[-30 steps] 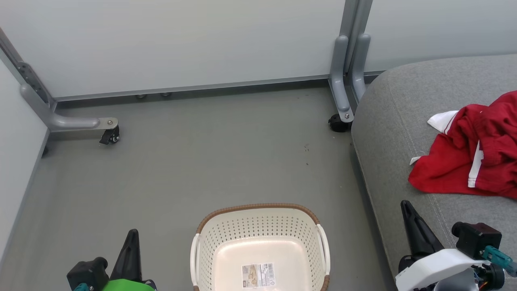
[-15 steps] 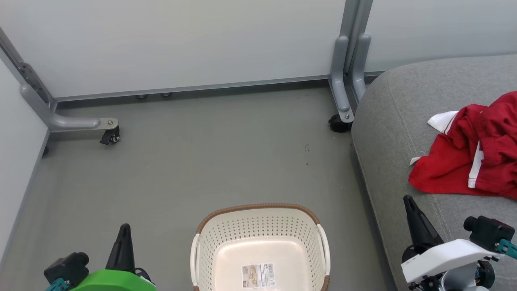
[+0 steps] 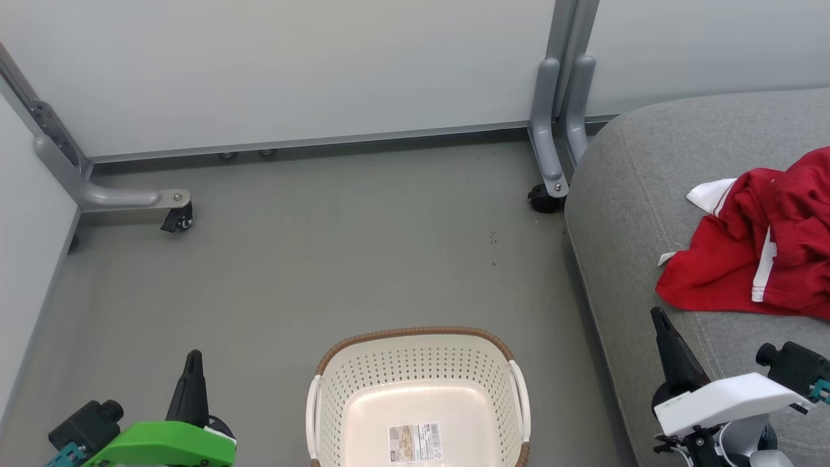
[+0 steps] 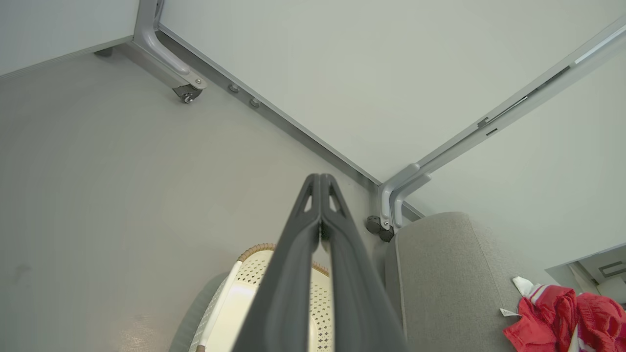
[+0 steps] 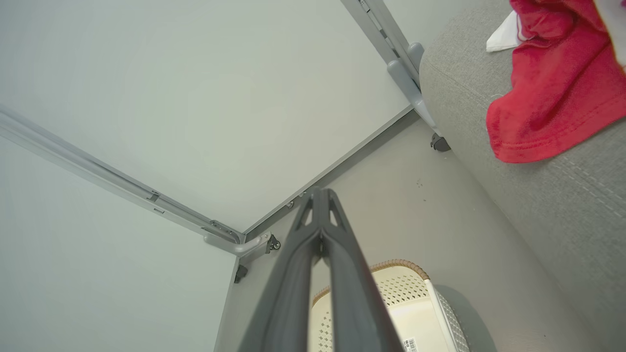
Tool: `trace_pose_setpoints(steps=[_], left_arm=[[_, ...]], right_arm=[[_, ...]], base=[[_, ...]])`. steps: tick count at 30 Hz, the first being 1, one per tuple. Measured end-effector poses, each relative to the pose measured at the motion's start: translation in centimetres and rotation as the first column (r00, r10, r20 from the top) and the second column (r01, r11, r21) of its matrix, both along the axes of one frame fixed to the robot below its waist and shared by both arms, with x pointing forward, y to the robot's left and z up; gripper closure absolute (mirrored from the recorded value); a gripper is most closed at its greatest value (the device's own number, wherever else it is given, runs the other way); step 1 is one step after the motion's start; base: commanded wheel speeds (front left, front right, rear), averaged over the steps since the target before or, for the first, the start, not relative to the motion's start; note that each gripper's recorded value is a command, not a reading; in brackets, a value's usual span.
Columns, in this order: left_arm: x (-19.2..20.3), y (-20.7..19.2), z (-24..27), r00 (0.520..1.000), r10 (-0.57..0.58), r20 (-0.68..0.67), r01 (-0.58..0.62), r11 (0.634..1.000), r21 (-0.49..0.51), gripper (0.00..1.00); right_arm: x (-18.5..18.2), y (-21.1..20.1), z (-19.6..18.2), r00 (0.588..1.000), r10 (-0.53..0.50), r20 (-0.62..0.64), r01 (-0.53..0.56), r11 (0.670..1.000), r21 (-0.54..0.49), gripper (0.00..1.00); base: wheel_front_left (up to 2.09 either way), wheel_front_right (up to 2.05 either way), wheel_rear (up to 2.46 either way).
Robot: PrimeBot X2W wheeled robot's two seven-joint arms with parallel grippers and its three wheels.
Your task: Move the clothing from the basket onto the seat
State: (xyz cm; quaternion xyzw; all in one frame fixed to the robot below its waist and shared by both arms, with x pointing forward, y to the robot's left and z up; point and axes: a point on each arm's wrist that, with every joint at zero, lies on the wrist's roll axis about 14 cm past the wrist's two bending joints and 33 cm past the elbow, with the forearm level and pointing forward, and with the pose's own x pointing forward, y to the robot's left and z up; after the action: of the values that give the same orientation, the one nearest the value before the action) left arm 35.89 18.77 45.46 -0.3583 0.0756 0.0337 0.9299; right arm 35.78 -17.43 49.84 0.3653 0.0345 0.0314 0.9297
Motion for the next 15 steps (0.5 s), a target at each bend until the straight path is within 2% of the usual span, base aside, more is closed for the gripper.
trace_pose_setpoints(steps=[15], left_arm=[[0.67, 0.28, 0.68, 0.999, 0.035, 0.006, -0.033, 0.979, -0.203, 1.0]], right_arm=[[0.8, -0.59, 0.15, 1.0, -0.027, -0.009, 0.028, 0.98, 0.198, 1.0]], base=[[0.0, 0.0, 0.0]])
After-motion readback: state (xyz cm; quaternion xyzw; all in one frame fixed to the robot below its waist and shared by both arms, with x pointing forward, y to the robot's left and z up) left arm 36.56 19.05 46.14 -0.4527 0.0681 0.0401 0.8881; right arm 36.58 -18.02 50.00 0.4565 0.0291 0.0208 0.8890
